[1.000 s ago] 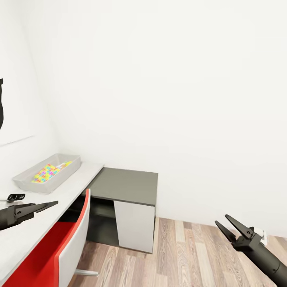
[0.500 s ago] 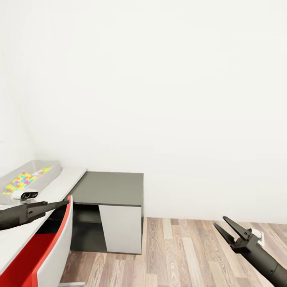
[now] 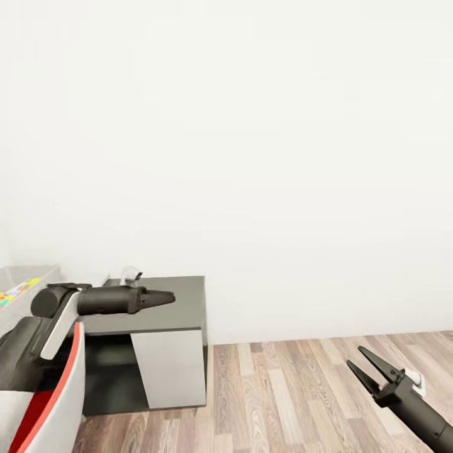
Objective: Put all the toys in the child's room - the three board games (two on the bed and one on the table), the two jigsaw puzzles on the table, and the tennis ball on the table - inside the toy box on the table in the child's room.
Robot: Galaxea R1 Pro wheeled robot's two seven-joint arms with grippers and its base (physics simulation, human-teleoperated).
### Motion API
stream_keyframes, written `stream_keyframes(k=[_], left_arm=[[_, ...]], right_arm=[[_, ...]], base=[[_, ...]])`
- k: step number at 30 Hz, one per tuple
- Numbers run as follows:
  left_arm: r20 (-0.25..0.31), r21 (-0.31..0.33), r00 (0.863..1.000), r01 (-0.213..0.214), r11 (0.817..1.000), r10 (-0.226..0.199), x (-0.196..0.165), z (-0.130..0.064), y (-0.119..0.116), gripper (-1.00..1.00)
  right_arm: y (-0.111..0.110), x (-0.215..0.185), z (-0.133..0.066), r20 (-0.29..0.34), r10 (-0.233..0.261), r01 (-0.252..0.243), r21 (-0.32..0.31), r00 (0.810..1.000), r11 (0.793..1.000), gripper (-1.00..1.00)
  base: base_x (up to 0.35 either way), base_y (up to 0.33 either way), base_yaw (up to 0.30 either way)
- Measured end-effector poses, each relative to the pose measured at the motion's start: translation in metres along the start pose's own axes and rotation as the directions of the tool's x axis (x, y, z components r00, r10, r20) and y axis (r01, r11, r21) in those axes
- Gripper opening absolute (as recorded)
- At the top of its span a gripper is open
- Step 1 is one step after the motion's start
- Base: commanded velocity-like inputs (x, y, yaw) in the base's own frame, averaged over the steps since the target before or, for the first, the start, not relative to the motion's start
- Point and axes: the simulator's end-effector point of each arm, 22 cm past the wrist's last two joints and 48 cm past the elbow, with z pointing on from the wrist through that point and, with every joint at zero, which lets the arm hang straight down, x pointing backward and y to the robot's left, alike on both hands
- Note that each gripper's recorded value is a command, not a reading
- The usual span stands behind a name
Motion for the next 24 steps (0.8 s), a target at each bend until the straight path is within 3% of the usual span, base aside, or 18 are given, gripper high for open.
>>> stream_keyframes(k=[4,8,11,13,14,16,18,19,20,22,24], left_arm=[[-0.014,-0.030,1.000,-0.003,1.000,0.002,0.001,0.025,0.006,1.00],[-0.048,-0.119,0.999,0.004,0.993,-0.010,0.011,0.053,0.028,1.00],[-0.094,-0.219,0.994,0.031,0.975,-0.052,0.032,0.068,0.059,1.00],[-0.134,-0.303,0.985,0.065,0.951,-0.110,0.056,0.075,0.088,1.00],[-0.160,-0.359,0.975,0.086,0.929,-0.152,0.074,0.078,0.107,1.00],[-0.210,-0.460,0.945,0.132,0.878,-0.252,0.119,0.087,0.140,1.00],[-0.230,-0.502,0.925,0.153,0.852,-0.301,0.143,0.092,0.153,1.00],[-0.246,-0.540,0.910,0.157,0.827,-0.333,0.164,0.096,0.165,1.00],[-0.252,-0.557,0.903,0.157,0.815,-0.347,0.175,0.097,0.170,1.00],[-0.273,-0.619,0.887,0.134,0.774,-0.372,0.213,0.097,0.192,1.00],[-0.282,-0.645,0.877,0.127,0.754,-0.389,0.235,0.096,0.202,1.00]], right_arm=[[-0.014,-0.005,-0.008,0.019,0.020,-0.020,0.029,1.000,0.999,1.00],[-0.024,-0.005,-0.010,0.019,0.023,-0.024,0.061,1.000,0.998,1.00],[-0.042,0.001,-0.012,0.002,0.006,-0.007,0.136,1.000,0.991,1.00],[-0.068,0.008,-0.015,-0.029,-0.020,0.027,0.251,0.999,0.968,1.00],[-0.075,0.009,-0.017,-0.037,-0.026,0.036,0.280,0.999,0.959,1.00],[-0.102,0.014,-0.025,-0.065,-0.041,0.063,0.392,0.997,0.918,1.00],[-0.117,0.017,-0.030,-0.076,-0.041,0.071,0.450,0.996,0.890,1.00],[-0.131,0.019,-0.037,-0.089,-0.040,0.080,0.506,0.995,0.859,1.00],[-0.138,0.021,-0.040,-0.096,-0.039,0.084,0.533,0.995,0.842,1.00],[-0.164,0.033,-0.051,-0.138,-0.031,0.111,0.632,0.990,0.767,1.00],[-0.176,0.042,-0.056,-0.166,-0.028,0.134,0.674,0.986,0.726,1.00]], base=[[0.000,0.000,-0.219],[0.000,0.000,-0.080],[0.000,0.000,-0.024],[0.000,0.000,-0.009],[0.000,0.000,-0.005],[0.000,0.000,-0.003],[0.000,0.000,-0.002],[0.000,0.000,-0.001],[0.000,0.000,0.000],[0.000,0.000,0.000],[0.000,0.000,0.000]])
